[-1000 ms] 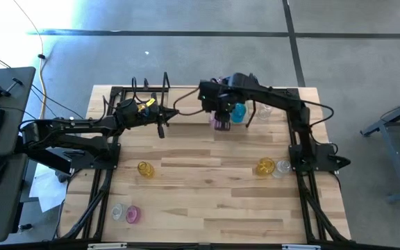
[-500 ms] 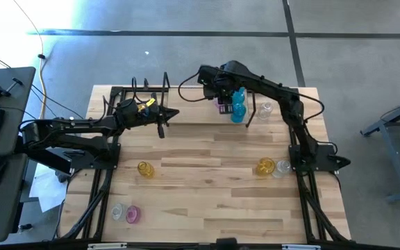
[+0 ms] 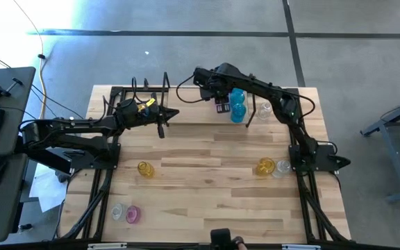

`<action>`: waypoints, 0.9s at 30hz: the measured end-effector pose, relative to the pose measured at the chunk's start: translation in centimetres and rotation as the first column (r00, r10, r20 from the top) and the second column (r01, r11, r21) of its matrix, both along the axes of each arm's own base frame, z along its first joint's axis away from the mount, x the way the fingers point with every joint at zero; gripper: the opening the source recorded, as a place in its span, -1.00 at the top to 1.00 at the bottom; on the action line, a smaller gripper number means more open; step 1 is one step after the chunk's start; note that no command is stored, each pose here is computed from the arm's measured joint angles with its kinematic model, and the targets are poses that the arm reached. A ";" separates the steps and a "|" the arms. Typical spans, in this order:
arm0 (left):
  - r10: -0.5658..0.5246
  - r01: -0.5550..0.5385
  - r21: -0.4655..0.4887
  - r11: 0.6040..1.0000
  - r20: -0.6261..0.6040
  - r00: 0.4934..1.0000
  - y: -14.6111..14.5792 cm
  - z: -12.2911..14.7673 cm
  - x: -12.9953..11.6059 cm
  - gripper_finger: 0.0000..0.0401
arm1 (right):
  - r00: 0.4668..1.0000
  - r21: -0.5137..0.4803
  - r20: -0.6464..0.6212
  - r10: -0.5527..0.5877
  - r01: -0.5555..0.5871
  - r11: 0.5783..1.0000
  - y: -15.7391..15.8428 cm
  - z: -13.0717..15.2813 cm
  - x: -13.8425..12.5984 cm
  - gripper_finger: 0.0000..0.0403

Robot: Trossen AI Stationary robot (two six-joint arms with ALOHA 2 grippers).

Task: Sort vases onto shelf
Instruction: Put the right purple vase on the shelf aligned with the other purple vase

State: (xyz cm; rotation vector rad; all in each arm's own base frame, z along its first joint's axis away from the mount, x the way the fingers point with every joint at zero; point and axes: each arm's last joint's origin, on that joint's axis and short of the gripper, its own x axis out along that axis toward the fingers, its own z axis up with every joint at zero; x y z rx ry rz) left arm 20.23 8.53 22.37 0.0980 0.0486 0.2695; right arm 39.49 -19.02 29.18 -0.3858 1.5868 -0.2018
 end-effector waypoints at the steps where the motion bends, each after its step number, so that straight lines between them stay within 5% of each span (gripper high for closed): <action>1: 0.000 0.000 0.000 1.000 0.000 1.000 0.0 0.0 0.0 0.98 | 1.000 -0.002 0.003 0.005 -0.005 1.000 0.0 0.0 0.0 0.38; 27: 0.000 0.000 0.000 1.000 0.001 1.000 0.0 0.0 0.0 0.98 | 0.999 0.035 -0.036 0.039 -0.037 0.999 -0.8 -1.9 0.6 0.38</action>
